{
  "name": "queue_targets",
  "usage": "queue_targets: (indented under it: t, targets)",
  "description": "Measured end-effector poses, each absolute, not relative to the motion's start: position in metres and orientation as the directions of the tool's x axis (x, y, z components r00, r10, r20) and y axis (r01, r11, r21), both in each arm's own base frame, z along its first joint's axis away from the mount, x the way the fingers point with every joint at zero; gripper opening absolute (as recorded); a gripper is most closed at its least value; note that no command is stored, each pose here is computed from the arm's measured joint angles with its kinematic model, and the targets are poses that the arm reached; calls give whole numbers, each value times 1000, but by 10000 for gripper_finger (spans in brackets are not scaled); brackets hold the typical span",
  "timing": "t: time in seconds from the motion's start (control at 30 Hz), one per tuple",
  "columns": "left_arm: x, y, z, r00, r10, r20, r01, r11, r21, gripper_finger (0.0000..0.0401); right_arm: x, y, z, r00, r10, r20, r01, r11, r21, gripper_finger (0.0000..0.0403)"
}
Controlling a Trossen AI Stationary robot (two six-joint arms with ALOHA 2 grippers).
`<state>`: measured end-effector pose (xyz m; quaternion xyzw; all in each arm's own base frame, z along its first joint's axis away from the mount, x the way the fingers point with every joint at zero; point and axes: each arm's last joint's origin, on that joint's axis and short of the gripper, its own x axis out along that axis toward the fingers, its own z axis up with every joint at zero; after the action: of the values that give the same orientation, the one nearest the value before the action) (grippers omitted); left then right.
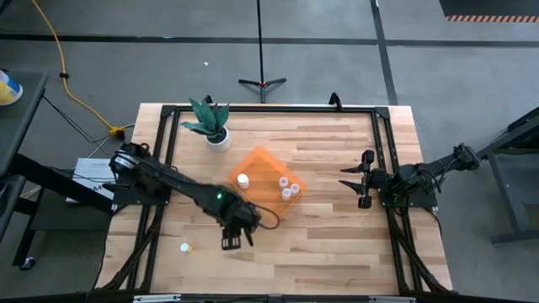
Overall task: Pick and place pill bottles into a basket
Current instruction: Put the white pill bottle into the transparent orange bin, then put the yellow pill bottle into the transparent orange bin
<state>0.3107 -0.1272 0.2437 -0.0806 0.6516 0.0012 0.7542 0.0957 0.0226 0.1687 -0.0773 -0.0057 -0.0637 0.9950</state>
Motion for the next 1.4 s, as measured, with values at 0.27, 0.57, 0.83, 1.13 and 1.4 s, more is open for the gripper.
queue_targets:
  t: [0.27,0.57,0.83,1.13,1.4]
  targets:
    - [339,-78,279,298,-1,-954,-31,999,-11,209,96,23,169,992,-126,21,128,980,-153,149]
    - [349,-16,267,308,48,-950,-128,992,9,195,96,23,169,992,-125,21,127,980,-153,149]
    - [348,2,245,312,31,-950,-163,986,-21,223,96,23,169,992,-125,21,127,980,-153,149]
    - [349,0,228,344,6,-939,-152,987,-49,196,96,23,169,992,-125,21,127,980,-153,149]
    - [350,0,228,352,7,-936,-152,987,-50,288,96,23,169,992,-125,21,127,980,-153,149]
